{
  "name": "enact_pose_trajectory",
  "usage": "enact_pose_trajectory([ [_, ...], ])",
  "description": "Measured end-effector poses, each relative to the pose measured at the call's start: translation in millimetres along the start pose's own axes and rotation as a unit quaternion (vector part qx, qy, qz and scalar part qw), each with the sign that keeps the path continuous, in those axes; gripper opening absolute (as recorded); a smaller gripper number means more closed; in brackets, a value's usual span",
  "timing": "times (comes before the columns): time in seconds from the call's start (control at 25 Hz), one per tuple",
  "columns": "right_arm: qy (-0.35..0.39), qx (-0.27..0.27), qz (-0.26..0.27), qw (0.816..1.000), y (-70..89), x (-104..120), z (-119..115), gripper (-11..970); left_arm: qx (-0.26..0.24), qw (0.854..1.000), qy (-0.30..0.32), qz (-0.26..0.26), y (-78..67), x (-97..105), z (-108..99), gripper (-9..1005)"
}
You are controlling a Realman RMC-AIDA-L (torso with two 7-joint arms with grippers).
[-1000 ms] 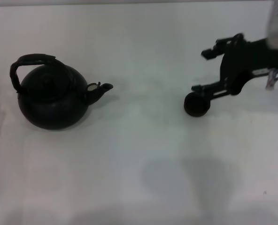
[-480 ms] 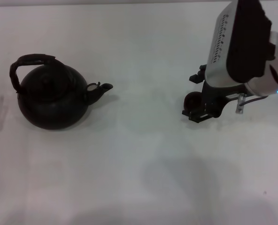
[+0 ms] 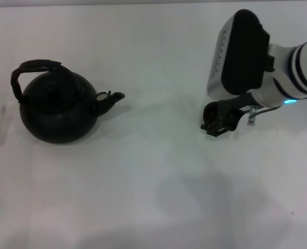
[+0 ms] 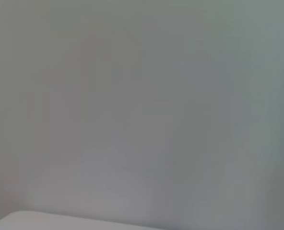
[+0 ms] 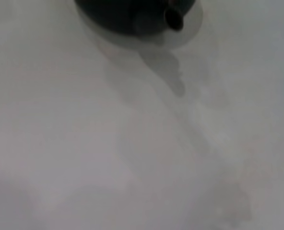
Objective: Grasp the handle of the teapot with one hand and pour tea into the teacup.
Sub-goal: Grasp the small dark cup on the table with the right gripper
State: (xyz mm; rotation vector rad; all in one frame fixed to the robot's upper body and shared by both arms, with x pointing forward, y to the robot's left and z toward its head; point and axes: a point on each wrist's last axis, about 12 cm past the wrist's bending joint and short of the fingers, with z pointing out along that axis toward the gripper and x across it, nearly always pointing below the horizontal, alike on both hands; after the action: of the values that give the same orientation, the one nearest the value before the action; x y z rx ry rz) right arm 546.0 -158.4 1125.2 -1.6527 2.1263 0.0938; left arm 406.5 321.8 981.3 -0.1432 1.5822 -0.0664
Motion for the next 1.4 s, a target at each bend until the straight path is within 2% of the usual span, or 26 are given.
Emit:
enact_pose_trajectory([
  [0.36, 0.027, 0.016, -0.008, 0.999, -0.8, 0, 11, 829, 0.000, 1.000, 0.000, -0.001, -0.4, 0, 0, 860],
  [1.4, 0.055, 0.003, 0.028, 0.998, -5.1, 9, 21, 751, 0.000, 1.000, 0.000, -0.002, -0.5, 0, 0, 859],
])
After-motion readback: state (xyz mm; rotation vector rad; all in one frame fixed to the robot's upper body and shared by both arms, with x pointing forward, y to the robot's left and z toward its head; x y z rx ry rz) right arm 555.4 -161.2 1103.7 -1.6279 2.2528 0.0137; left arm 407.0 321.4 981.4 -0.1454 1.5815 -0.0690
